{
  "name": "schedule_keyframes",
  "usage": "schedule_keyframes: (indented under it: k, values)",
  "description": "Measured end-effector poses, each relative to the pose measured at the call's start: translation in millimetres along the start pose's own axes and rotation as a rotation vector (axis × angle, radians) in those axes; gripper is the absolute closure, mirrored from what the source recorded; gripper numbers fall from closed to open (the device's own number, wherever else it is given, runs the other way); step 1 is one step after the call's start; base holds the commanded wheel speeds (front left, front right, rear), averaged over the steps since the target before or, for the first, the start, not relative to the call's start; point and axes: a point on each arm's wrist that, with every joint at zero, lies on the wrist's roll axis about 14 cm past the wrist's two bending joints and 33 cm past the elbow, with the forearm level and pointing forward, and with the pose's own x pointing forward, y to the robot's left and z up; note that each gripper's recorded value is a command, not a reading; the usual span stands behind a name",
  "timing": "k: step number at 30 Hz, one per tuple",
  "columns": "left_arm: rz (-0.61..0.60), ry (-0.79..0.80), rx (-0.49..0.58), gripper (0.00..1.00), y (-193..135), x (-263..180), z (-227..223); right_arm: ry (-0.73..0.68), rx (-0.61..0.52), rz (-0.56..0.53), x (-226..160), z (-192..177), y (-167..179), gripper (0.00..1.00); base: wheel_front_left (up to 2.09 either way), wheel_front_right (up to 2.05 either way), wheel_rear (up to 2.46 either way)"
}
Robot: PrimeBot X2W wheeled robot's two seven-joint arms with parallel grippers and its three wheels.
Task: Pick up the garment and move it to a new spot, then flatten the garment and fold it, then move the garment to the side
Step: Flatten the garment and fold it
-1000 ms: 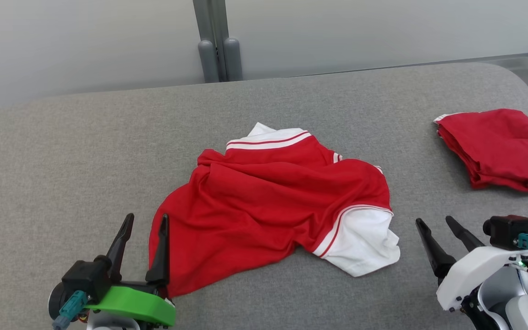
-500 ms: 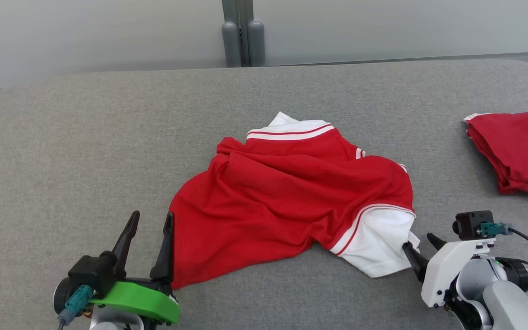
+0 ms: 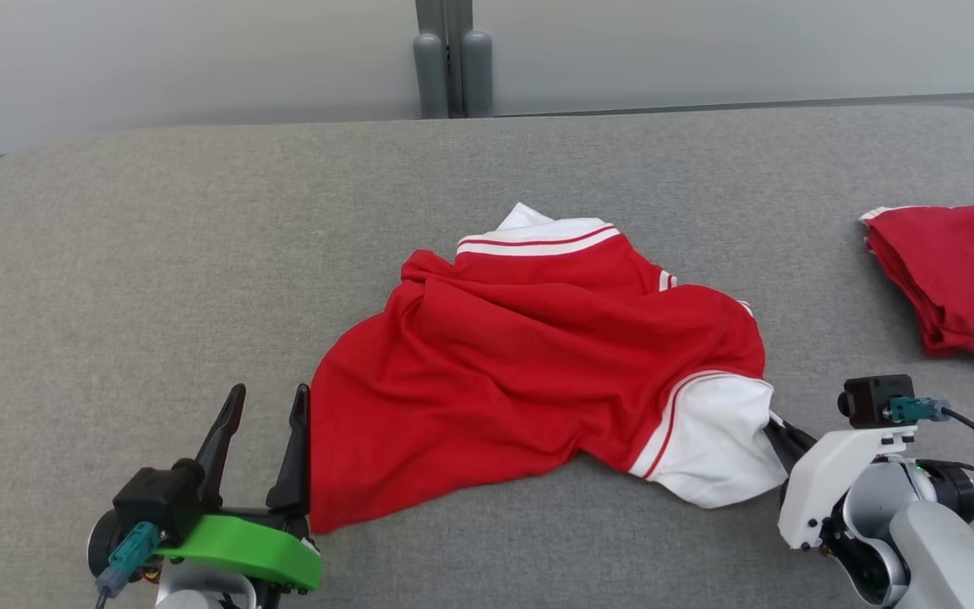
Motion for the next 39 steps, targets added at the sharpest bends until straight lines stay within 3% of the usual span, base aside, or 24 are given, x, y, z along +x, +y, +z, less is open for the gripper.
schedule_keyframes:
  k: [6, 14, 15, 16, 17, 19, 30, 39]
  values:
    - [-0.029, -0.001, -0.004, 0.0, -11, 3, -1, -0.046, 0.047, -0.073, -28, 5, -26, 1.0, 0.0, 0.0, 0.0]
    - [-0.08, 0.006, -0.01, 0.0, -27, 11, -3, 0.009, 0.149, -0.147, -60, -19, -42, 1.0, 0.0, 0.0, 0.0]
    - [-0.083, 0.008, -0.011, 0.0, -28, 12, -4, 0.012, 0.148, -0.159, -63, -20, -44, 0.9, 0.0, 0.0, 0.0]
    - [-0.085, 0.01, -0.011, 0.0, -29, 13, -5, 0.011, 0.148, -0.17, -65, -21, -46, 0.54, 0.0, 0.0, 0.0]
    - [-0.086, 0.012, -0.011, 0.0, -29, 13, -6, 0.004, 0.151, -0.177, -66, -20, -47, 0.0, 0.0, 0.0, 0.0]
    - [-0.088, 0.015, -0.012, 0.0, -30, 14, -7, -0.019, 0.142, -0.198, -68, -15, -49, 0.0, 0.0, 0.0, 0.0]
    - [-0.039, -0.084, 0.033, 0.0, -12, 6, 27, -0.472, 0.024, -0.196, -84, 84, -31, 0.0, 0.0, 0.0, 0.0]
    - [0.018, -0.161, 0.055, 0.0, 3, -16, 53, -0.697, -0.025, -0.148, -101, 113, -9, 0.0, 0.0, 0.0, 0.0]
